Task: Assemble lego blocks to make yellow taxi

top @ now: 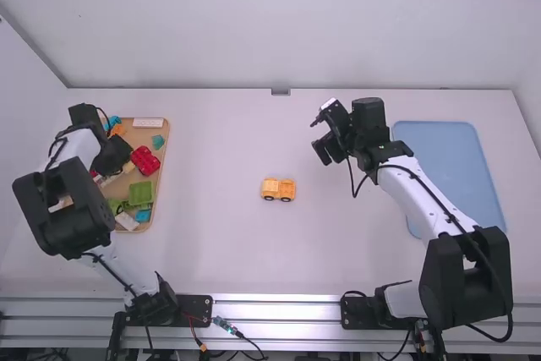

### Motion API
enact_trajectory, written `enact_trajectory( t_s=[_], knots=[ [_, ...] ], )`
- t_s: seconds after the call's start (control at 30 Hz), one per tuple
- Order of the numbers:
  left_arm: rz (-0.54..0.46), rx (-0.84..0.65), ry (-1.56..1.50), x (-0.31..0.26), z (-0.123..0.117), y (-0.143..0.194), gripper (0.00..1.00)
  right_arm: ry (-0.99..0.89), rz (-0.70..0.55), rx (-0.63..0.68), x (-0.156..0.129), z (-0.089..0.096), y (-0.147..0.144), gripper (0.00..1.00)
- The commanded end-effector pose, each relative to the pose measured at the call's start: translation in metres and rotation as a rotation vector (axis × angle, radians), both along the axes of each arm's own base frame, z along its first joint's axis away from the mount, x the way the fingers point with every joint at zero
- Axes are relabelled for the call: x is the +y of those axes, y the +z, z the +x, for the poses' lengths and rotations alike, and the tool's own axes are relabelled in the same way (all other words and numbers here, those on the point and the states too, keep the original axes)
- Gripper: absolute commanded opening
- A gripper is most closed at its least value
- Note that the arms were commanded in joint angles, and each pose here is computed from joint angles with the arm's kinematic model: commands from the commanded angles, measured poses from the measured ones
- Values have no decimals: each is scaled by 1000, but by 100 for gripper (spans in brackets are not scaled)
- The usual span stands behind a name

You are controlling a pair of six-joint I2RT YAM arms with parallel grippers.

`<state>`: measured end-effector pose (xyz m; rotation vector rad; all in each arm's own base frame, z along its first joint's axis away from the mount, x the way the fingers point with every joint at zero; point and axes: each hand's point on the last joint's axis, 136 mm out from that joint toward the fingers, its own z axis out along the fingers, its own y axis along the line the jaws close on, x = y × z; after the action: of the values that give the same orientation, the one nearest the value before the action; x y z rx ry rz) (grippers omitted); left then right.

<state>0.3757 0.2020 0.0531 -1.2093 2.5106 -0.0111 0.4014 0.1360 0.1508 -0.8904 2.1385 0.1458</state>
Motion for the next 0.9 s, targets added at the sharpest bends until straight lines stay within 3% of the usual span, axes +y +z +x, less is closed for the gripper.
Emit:
enact_trajectory(
  t_s=[0.0,0.13,0.2,0.33,0.37,0.57,0.73,0.87],
  knots=[
    [-28,-72,-236,-39,32,17,2,-2,10,5,1,2,0,99],
    [96,-82,-394,-78,56,32,2,-113,60,7,-6,10,4,99],
    [168,-122,-621,-128,74,41,2,-230,78,6,-21,18,6,99],
    [125,-266,-1132,-249,83,51,2,-368,119,12,-43,23,9,99],
    [152,-278,-1319,-291,75,50,2,-415,149,23,-52,23,12,99],
    [340,-295,-1727,-408,45,47,2,-612,216,68,-105,15,17,99],
    [333,-445,-2146,-502,-14,51,2,-847,194,86,-165,-4,19,99],
    [333,-448,-2339,-534,-49,36,2,-920,145,131,-196,-25,13,100]
  ],
)
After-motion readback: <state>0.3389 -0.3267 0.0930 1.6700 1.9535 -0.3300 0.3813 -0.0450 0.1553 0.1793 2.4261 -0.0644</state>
